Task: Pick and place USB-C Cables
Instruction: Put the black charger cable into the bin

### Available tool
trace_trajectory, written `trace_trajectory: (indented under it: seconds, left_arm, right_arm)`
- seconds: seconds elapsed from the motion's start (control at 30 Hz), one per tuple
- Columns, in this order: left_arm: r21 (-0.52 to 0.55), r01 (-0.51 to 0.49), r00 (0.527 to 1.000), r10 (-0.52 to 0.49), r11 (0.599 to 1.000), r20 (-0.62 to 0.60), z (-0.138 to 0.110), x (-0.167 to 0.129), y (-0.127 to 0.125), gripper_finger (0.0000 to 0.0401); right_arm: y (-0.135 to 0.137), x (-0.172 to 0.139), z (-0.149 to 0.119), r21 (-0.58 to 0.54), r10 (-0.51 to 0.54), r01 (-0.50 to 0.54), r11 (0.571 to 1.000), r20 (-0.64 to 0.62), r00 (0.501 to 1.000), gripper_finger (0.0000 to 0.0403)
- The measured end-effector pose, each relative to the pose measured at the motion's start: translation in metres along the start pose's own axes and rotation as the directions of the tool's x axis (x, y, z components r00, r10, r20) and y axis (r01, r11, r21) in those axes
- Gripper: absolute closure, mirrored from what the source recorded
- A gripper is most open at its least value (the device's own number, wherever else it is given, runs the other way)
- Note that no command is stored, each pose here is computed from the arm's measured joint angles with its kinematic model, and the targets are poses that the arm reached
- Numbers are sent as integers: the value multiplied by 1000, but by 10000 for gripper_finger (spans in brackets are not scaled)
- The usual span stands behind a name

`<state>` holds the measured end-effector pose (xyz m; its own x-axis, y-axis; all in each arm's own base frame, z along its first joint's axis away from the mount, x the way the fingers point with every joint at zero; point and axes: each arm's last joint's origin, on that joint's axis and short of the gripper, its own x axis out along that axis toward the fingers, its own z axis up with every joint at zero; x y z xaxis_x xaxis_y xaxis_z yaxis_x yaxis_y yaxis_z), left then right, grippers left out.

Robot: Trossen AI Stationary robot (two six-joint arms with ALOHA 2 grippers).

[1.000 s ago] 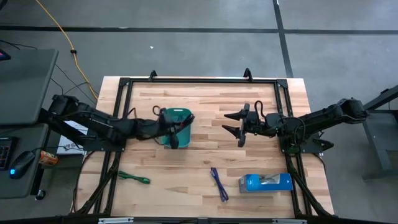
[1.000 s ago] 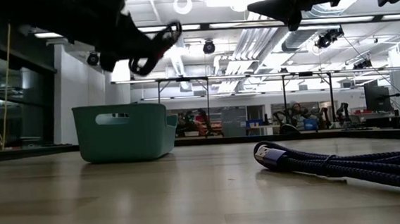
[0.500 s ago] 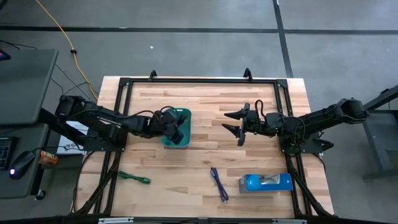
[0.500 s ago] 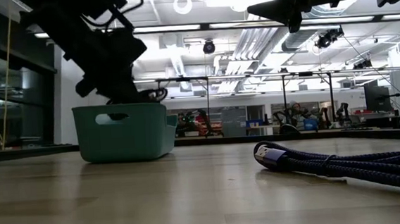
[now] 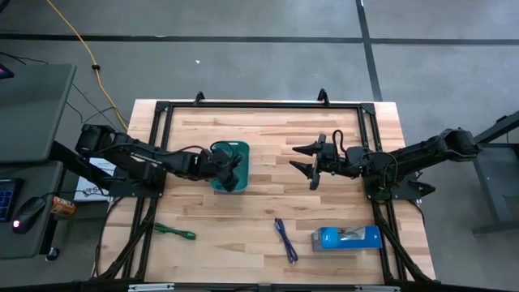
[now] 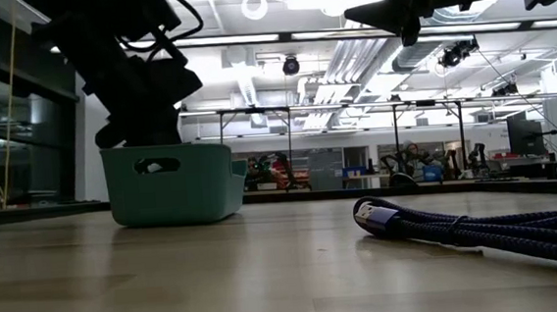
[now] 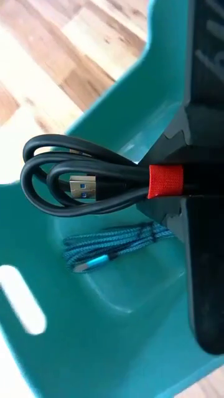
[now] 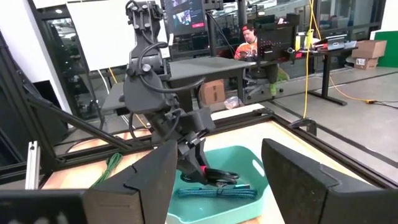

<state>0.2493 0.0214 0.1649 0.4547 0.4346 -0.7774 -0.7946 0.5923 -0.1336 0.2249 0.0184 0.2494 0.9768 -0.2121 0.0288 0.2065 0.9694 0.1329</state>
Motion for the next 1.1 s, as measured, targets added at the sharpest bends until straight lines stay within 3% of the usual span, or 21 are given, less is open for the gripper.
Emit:
trace_trajectory:
  seconds: [0.4, 1.1]
  left_arm:
    - [5, 49, 994, -48, 999, -94, -4, 0, 0, 393]
    - [8, -11, 981, 13, 1000, -196, -13, 3, 6, 393]
  right_arm:
    - [0, 0, 0, 7, 0, 0, 1000, 0, 1000, 176]
    - [0, 0, 0, 7, 0, 0, 1000, 0, 1000, 176]
